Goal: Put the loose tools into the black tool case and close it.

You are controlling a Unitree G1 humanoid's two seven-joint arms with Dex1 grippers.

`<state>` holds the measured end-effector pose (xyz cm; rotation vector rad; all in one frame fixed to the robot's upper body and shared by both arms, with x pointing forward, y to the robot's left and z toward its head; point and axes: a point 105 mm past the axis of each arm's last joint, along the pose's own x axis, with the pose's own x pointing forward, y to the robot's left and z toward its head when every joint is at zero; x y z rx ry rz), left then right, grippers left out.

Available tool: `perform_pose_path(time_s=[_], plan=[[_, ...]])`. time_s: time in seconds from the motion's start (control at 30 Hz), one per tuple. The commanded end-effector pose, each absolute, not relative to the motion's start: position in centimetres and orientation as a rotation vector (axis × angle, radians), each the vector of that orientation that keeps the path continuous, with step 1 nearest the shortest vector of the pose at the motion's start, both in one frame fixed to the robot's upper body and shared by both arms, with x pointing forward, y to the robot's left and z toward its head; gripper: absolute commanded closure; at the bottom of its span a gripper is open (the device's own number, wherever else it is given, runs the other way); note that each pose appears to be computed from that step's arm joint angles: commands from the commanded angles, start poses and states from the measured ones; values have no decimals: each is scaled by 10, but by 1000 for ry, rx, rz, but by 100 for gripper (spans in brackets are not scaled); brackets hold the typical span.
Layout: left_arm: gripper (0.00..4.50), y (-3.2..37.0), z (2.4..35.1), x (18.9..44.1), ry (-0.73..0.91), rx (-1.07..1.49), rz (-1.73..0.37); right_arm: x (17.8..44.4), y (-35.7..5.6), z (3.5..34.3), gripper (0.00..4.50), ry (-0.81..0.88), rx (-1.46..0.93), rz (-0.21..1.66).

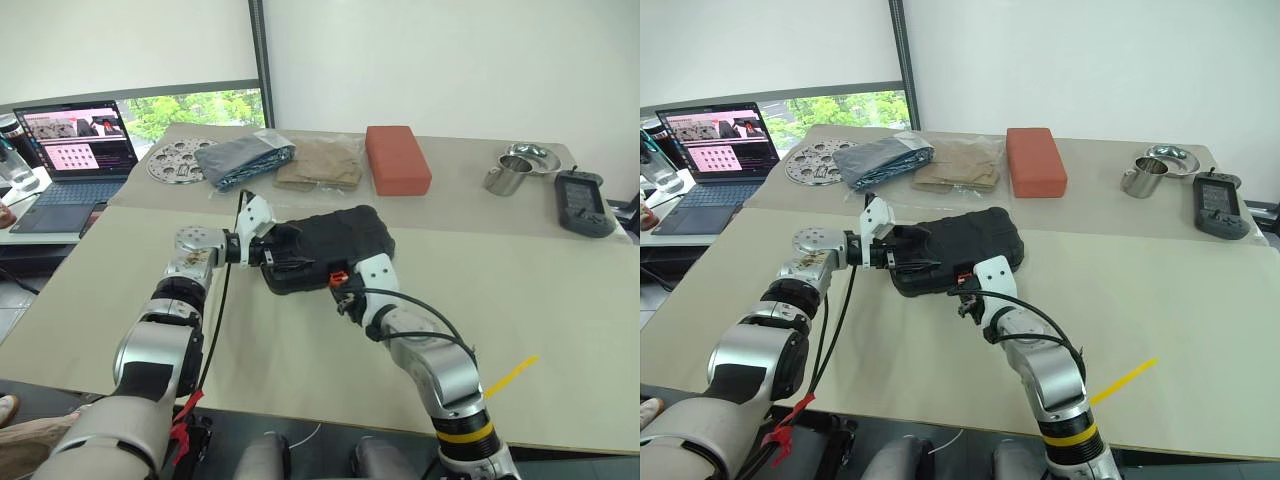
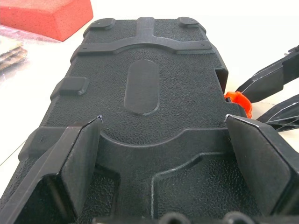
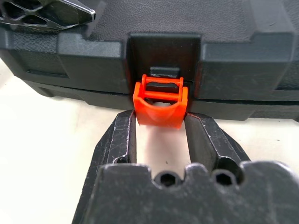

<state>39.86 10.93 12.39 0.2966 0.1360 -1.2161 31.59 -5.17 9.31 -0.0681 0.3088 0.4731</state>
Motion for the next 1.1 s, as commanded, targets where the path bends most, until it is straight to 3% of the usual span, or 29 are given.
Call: perform_pose_path(time_s=[0.03, 0.6, 1.03, 1.1], plan=[[0, 103, 87, 386, 289, 344, -1269, 316, -48, 130, 324, 170, -57, 481], [0, 105, 84, 386, 296, 342, -1264, 322, -45, 153, 324, 99, -37, 456], [0, 105, 83, 386, 297, 344, -1260, 319, -41, 144, 324, 135, -46, 491], [0, 105, 83, 386, 298, 343, -1259, 317, -40, 142, 223, 142, -46, 500]])
